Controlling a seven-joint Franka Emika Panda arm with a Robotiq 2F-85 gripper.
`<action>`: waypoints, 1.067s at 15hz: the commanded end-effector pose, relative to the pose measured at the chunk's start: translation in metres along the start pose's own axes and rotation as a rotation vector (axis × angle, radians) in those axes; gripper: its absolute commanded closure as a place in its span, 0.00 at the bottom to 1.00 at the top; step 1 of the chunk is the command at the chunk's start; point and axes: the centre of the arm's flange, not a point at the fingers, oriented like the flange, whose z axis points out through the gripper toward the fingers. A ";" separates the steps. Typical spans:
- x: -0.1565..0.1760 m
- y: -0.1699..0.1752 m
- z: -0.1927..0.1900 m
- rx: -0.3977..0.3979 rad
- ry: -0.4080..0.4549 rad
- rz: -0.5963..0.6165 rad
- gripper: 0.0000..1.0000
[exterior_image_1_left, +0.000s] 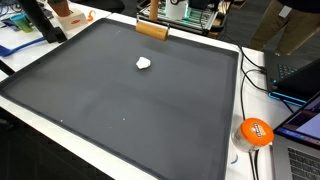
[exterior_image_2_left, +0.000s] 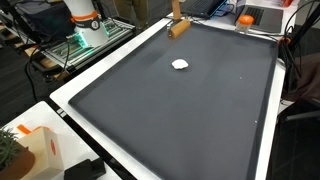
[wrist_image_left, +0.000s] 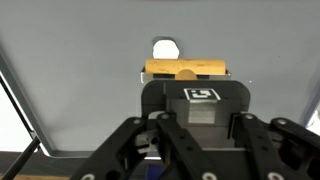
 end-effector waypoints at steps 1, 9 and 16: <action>0.000 0.000 0.000 -0.001 -0.002 -0.001 0.53; -0.020 0.011 0.052 -0.056 0.270 0.165 0.78; -0.067 0.020 0.067 -0.060 0.546 0.310 0.78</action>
